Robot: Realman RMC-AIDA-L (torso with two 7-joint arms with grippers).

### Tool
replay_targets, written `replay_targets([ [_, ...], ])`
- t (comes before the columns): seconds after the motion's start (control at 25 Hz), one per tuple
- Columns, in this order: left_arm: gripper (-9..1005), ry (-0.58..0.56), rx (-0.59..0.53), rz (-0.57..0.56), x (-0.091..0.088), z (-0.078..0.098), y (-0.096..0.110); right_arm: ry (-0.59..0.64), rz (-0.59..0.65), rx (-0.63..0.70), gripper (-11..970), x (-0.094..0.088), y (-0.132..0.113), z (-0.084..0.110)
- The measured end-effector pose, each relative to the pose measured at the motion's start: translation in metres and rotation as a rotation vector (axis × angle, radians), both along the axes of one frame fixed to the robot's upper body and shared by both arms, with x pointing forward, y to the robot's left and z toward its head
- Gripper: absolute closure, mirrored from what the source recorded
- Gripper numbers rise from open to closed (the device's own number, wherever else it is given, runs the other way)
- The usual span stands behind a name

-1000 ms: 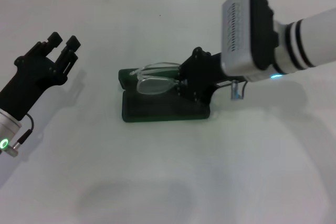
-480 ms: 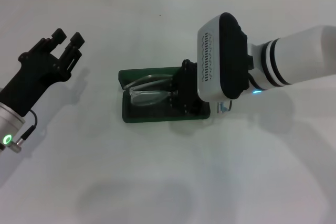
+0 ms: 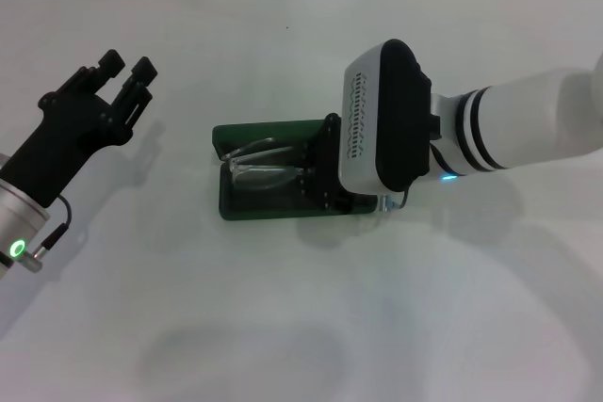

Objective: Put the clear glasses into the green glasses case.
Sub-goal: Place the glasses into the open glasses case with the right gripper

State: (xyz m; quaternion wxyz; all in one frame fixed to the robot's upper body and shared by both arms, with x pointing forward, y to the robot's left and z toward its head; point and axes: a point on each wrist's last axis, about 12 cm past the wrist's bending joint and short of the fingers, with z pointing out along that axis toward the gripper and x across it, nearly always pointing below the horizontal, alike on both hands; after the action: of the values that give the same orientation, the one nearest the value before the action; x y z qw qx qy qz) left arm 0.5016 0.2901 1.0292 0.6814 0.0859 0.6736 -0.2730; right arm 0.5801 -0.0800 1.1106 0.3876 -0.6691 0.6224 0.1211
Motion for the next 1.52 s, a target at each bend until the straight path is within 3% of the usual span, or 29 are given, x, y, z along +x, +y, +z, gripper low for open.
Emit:
replay_targets([
  [0.96, 533, 0.004, 0.008, -0.039, 0.002, 0.001, -0.003, -0.068, -0.052, -0.042, 840, -0.020, 0.006, -0.022],
  [1.52, 533, 0.009, 0.011, -0.051, 0.002, 0.001, -0.006, -0.129, -0.073, -0.018, 840, -0.019, 0.005, -0.019],
])
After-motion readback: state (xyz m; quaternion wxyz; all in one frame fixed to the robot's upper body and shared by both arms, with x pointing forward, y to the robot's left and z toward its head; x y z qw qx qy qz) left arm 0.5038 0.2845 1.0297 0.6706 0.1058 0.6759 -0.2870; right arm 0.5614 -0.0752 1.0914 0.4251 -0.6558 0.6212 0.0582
